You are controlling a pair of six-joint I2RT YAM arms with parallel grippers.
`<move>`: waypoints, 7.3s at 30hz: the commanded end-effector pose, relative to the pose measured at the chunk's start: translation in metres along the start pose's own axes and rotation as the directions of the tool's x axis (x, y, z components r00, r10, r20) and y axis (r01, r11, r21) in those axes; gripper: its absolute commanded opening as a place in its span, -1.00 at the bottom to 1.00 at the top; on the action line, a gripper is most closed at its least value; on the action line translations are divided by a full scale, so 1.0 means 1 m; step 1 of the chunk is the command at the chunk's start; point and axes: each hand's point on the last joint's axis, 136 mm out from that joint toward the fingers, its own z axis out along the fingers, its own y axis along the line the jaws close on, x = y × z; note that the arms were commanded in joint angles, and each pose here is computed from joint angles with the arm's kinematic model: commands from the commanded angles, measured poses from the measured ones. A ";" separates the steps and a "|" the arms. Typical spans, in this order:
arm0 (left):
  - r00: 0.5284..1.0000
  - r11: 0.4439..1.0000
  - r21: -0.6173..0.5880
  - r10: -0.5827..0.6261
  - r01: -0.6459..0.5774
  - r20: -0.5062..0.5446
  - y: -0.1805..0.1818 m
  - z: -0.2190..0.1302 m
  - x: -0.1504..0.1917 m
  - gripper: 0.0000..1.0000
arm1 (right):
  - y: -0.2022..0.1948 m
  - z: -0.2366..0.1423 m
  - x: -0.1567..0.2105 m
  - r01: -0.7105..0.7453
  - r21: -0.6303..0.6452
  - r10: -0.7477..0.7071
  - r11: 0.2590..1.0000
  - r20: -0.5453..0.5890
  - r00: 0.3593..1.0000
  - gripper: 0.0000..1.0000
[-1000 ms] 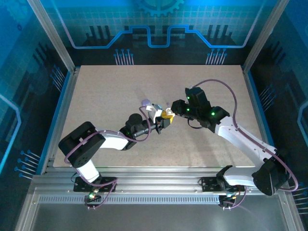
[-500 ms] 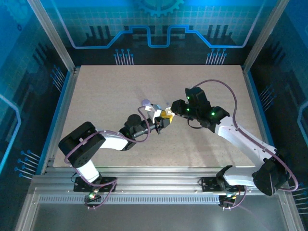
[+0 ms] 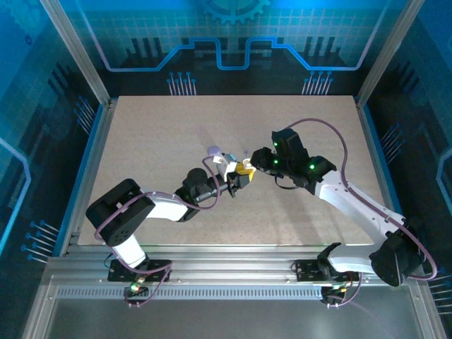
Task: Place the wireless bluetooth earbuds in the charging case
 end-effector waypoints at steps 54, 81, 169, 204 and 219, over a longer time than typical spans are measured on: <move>0.944 0.954 0.005 0.296 -0.300 0.145 -0.033 -0.011 -0.024 -0.59 | 0.002 -0.019 0.031 -0.084 0.014 0.084 0.996 -0.036 0.996 -0.58; 0.925 0.935 -0.006 0.350 -0.353 0.150 -0.042 -0.011 -0.024 -0.58 | -0.010 -0.018 0.043 -0.116 0.026 0.117 0.993 -0.047 0.992 -0.58; 0.882 0.895 -0.074 0.446 -0.440 0.153 -0.053 -0.010 -0.027 -0.58 | -0.010 -0.022 0.061 -0.182 -0.043 0.175 0.982 -0.140 0.975 -0.58; 0.879 0.883 -0.131 0.464 -0.450 0.107 -0.039 -0.013 -0.018 -0.58 | -0.006 -0.024 0.026 -0.101 0.010 0.102 0.995 -0.078 0.992 -0.60; 0.891 0.884 -0.164 0.452 -0.439 0.052 -0.027 -0.018 -0.001 -0.58 | 0.001 -0.021 0.027 -0.113 -0.055 0.104 0.992 -0.135 0.985 -0.60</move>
